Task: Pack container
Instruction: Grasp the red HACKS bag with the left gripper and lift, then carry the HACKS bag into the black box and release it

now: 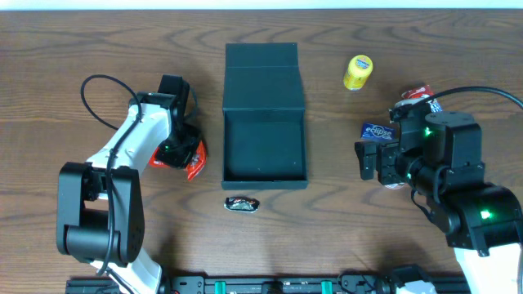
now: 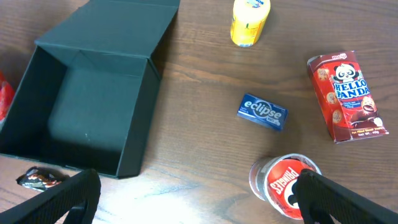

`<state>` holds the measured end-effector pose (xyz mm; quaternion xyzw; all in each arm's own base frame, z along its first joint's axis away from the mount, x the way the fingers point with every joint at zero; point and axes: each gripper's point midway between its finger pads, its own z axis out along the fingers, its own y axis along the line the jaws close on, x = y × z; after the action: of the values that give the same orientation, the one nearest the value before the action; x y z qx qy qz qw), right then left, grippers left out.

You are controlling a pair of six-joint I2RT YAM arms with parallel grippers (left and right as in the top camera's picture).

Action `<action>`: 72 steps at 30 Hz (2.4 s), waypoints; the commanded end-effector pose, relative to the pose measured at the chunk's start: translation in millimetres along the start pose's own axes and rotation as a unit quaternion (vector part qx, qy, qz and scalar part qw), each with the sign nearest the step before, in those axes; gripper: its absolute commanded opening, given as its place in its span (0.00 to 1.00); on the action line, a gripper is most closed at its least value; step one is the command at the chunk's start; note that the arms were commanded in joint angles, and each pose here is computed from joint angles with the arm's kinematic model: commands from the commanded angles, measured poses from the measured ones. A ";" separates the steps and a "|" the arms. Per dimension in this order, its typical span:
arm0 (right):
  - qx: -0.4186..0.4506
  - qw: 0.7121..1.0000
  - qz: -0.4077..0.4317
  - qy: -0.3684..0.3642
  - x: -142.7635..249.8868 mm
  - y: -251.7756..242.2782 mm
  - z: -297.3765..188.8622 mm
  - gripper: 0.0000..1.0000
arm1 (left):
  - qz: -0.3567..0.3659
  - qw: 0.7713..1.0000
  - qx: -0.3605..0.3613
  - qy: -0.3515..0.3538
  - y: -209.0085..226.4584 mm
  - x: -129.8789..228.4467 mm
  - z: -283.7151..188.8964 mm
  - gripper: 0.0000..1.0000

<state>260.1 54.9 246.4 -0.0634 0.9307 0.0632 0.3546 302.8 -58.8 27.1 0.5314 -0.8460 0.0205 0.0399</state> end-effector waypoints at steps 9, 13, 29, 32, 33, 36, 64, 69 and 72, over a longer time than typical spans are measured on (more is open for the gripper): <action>0.017 1.000 0.008 -0.004 -1.6 -6.4 1.0 0.99 | 0.235 0.968 0.046 -0.069 -9.0 -3.6 -97.6 0.06; 0.021 1.000 0.008 -0.005 -2.1 -7.7 0.8 0.98 | 0.309 0.948 0.046 -0.070 -8.9 10.9 -128.9 0.06; 0.032 0.999 0.008 -0.007 -2.9 -11.5 0.6 0.99 | 0.569 0.810 0.111 -0.089 -61.2 161.7 -148.0 0.06; 0.032 0.999 0.008 -0.006 -2.4 -11.5 0.6 0.99 | 0.574 0.806 0.115 -0.083 -69.7 181.9 -135.4 0.06; 0.032 0.999 0.008 -0.006 -2.4 -11.5 0.6 0.99 | 0.572 0.809 0.115 -0.076 -71.7 187.9 -130.2 0.06; 0.032 0.999 0.008 -0.007 -2.5 -11.4 0.6 0.99 | 0.568 0.813 0.116 -0.048 -77.6 205.0 -113.1 0.06; 0.032 0.999 0.008 -0.004 -1.2 -11.5 0.7 0.99 | 0.506 0.862 0.032 -0.007 -95.4 211.4 -7.5 0.06; 0.032 0.999 0.008 -0.003 -0.7 -11.5 0.7 0.99 | 0.490 0.871 0.019 -0.020 -92.5 204.5 -7.1 0.06; 0.032 0.999 0.008 -0.002 -0.4 -11.5 0.7 0.99 | 0.489 0.872 0.017 -0.020 -91.7 204.3 -7.0 0.06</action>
<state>263.3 46.1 247.5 -0.0537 0.9301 0.0392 0.3614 294.8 -280.7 56.6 0.0433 -0.9977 0.0516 0.0002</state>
